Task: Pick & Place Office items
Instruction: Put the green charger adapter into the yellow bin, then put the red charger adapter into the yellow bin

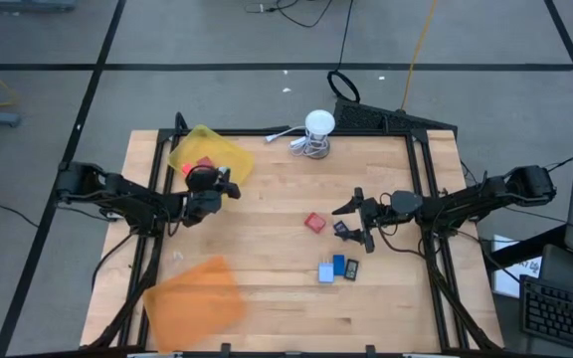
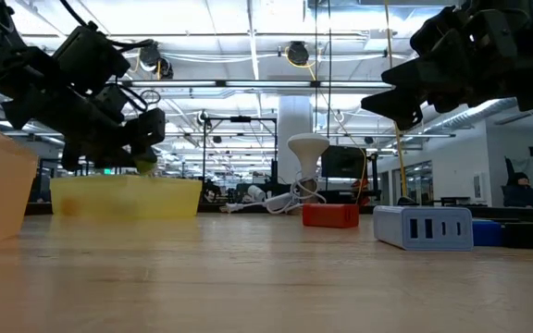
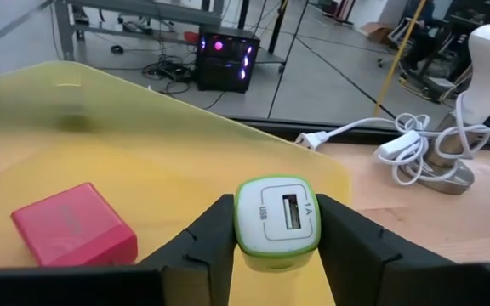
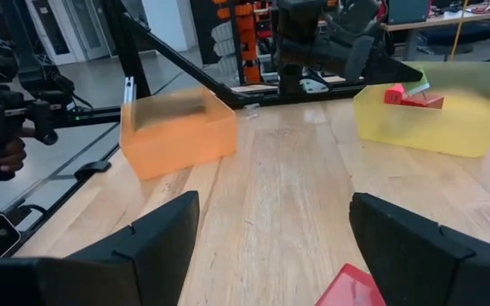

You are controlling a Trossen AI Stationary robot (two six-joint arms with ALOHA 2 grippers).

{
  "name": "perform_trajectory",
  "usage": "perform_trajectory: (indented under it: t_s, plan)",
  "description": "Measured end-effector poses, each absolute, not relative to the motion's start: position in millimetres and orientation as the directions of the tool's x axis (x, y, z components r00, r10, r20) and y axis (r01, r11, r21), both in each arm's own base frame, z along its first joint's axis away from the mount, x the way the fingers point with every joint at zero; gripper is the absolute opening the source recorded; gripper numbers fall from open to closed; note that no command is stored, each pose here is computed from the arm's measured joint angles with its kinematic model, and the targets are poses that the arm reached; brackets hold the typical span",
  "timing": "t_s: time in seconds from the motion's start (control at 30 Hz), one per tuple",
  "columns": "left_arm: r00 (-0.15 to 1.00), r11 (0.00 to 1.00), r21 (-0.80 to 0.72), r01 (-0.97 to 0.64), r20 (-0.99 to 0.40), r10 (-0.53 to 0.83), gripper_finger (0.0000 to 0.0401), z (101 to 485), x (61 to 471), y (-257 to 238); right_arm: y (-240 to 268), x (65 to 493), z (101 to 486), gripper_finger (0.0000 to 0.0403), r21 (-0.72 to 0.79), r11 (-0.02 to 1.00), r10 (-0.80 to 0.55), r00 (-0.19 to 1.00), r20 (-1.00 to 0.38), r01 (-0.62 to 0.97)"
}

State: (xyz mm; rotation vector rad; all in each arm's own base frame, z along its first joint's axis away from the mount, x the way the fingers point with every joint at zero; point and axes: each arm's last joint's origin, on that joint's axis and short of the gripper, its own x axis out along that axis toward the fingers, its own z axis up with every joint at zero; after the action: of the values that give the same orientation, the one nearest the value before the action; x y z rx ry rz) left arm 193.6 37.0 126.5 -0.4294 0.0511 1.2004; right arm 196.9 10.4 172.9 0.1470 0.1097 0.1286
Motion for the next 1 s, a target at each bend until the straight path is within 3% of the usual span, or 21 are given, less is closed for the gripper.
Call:
perform_trajectory:
  t_s: [0.17, 0.53, 1.0]
  plan:
    - [0.37, 0.291, -0.294, -0.911, -0.265, 0.89, 0.0171, 126.1, 193.4, 37.0, 10.4, 196.9, 172.9, 0.029, 0.153, 0.981, 0.135, 0.986, -0.099, -0.119]
    - [0.379, 0.3, -0.284, -0.91, -0.284, 0.881, 0.0159, 124.2, 192.9, 36.5, 10.4, 196.9, 172.9, 0.029, 0.153, 0.981, 0.135, 0.986, -0.099, -0.119]
    - [0.378, 0.295, -0.29, -0.91, -0.29, 0.879, 0.0275, 124.1, 192.8, 39.0, 10.4, 196.9, 172.9, 0.029, 0.15, 0.981, 0.135, 0.986, -0.099, -0.119]
